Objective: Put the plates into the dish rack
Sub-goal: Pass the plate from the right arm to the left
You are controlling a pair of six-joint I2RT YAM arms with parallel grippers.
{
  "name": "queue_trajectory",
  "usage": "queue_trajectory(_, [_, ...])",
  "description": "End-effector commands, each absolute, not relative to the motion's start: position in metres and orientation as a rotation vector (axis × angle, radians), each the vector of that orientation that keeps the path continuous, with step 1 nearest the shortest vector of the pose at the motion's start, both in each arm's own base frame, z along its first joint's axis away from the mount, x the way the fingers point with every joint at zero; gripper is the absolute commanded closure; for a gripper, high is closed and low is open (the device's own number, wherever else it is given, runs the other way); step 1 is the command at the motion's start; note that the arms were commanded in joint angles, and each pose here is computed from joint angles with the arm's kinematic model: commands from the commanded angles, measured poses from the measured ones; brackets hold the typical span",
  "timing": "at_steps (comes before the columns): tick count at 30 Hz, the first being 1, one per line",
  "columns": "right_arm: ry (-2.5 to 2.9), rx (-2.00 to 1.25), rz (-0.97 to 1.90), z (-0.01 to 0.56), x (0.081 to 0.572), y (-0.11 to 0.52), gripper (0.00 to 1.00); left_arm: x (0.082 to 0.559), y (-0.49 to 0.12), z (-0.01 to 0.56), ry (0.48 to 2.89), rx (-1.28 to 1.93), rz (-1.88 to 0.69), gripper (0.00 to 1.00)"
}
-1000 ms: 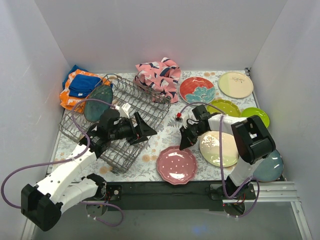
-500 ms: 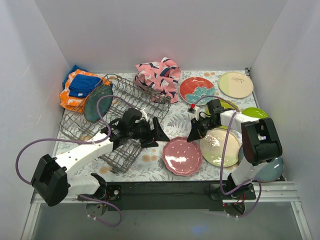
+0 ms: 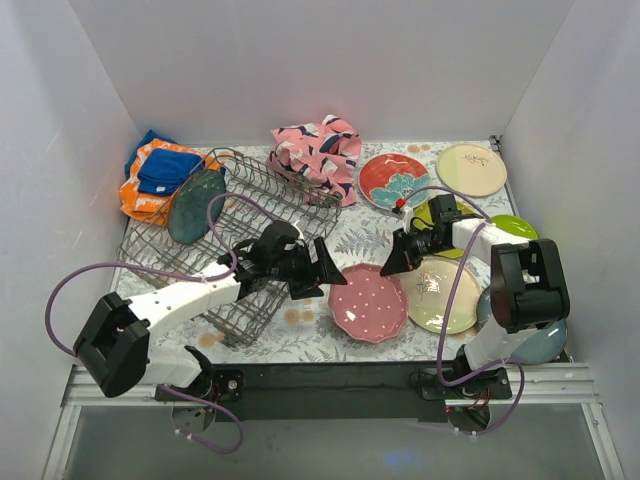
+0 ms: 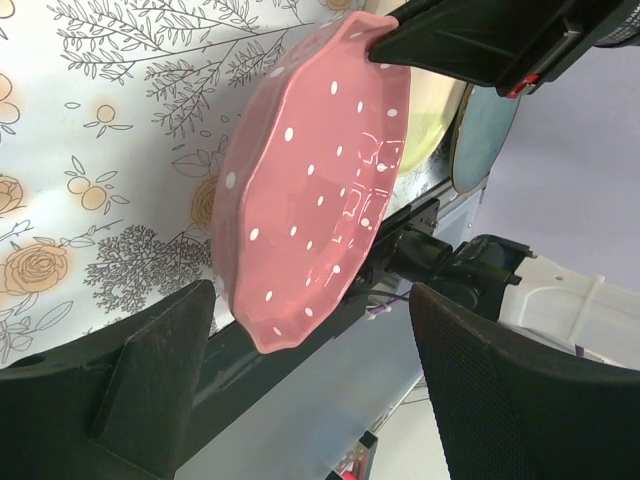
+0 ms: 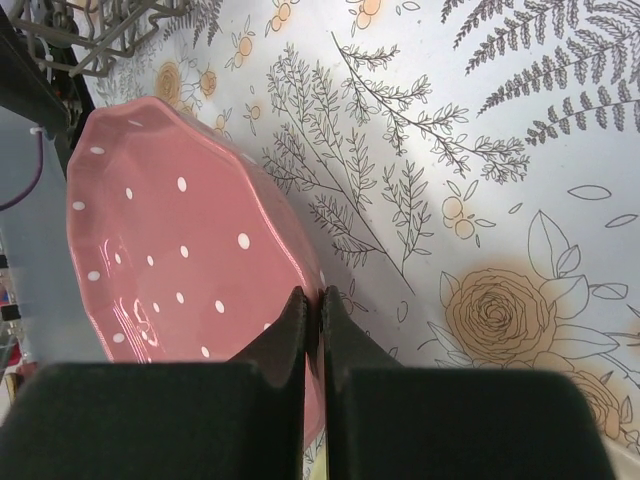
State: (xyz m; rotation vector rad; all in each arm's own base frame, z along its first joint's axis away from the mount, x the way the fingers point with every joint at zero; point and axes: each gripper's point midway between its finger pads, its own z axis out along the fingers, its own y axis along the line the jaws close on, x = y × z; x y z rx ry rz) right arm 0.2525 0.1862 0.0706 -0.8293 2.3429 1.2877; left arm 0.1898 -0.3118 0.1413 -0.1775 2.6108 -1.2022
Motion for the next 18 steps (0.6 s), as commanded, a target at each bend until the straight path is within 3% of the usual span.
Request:
queue_trajectory(1, [2.239,-0.751,1.474,0.120,0.252,0.196,0.99,0.200,-0.325,0.155,2.560,-0.208,-1.223,0.23])
queue_trajectory(18, [2.220,-0.665,1.512,0.129,0.262,0.187,0.99,0.205,-0.354,0.126,2.693,-0.196,-1.125,0.32])
